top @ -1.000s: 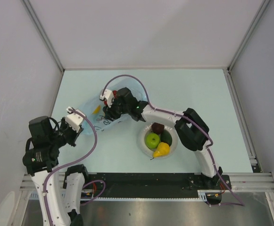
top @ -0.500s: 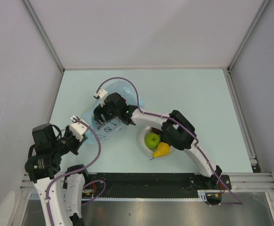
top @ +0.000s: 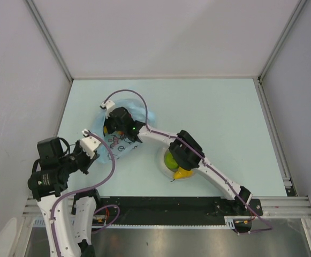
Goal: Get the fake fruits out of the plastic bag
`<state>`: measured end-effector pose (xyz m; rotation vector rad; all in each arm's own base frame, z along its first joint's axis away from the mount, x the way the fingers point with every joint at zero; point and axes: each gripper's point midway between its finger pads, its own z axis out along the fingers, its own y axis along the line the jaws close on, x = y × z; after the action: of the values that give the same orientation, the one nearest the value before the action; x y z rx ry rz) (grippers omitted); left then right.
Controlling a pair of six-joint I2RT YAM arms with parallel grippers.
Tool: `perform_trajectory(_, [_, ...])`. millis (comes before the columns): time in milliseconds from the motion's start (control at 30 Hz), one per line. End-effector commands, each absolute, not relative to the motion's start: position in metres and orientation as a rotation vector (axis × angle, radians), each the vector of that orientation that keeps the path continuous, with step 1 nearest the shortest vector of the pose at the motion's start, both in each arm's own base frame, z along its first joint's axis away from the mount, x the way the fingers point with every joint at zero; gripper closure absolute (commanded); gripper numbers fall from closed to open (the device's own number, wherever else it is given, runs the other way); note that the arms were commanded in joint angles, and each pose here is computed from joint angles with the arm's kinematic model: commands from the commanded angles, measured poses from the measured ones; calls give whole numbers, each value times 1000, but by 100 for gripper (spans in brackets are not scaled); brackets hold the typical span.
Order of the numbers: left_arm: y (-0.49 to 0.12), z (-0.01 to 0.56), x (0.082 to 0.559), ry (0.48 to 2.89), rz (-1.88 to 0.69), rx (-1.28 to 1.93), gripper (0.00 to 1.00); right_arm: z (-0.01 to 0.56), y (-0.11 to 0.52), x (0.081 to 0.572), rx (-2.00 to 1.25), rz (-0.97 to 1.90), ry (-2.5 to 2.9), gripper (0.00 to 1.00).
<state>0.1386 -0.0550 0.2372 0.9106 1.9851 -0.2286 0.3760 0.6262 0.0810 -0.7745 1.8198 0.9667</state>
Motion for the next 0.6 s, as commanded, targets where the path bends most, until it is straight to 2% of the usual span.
perform_trajectory(0, [-63, 252, 134, 1960, -274, 934, 100, 84, 647, 393, -641, 1032, 1757, 1])
perform_trajectory(133, [-61, 256, 135, 1982, -275, 891, 100, 68, 647, 403, -553, 1008, 1776, 6])
perform_trajectory(200, [-60, 257, 135, 1985, -264, 879, 100, 65, 651, 400, -567, 1024, 1769, 13])
perform_trajectory(233, [-58, 257, 137, 1993, -254, 860, 100, 68, 653, 398, -581, 1036, 1751, 16])
perform_trajectory(267, [-57, 258, 138, 1995, -249, 848, 100, 72, 654, 397, -592, 1046, 1740, 24])
perform_trajectory(367, [-54, 266, 145, 1980, -224, 816, 100, 81, 654, 389, -679, 1073, 1718, 35])
perform_trajectory(433, [-54, 267, 148, 1967, -224, 814, 100, 109, 652, 383, -740, 1105, 1679, 41])
perform_trajectory(467, [-54, 269, 152, 1950, -217, 817, 100, 107, 647, 383, -759, 1109, 1697, 48])
perform_trajectory(500, [-54, 266, 155, 1947, -220, 817, 100, 134, 644, 378, -790, 1149, 1664, 52])
perform_trajectory(567, [-51, 271, 166, 1907, -191, 814, 100, 125, 631, 373, -829, 1153, 1721, 58])
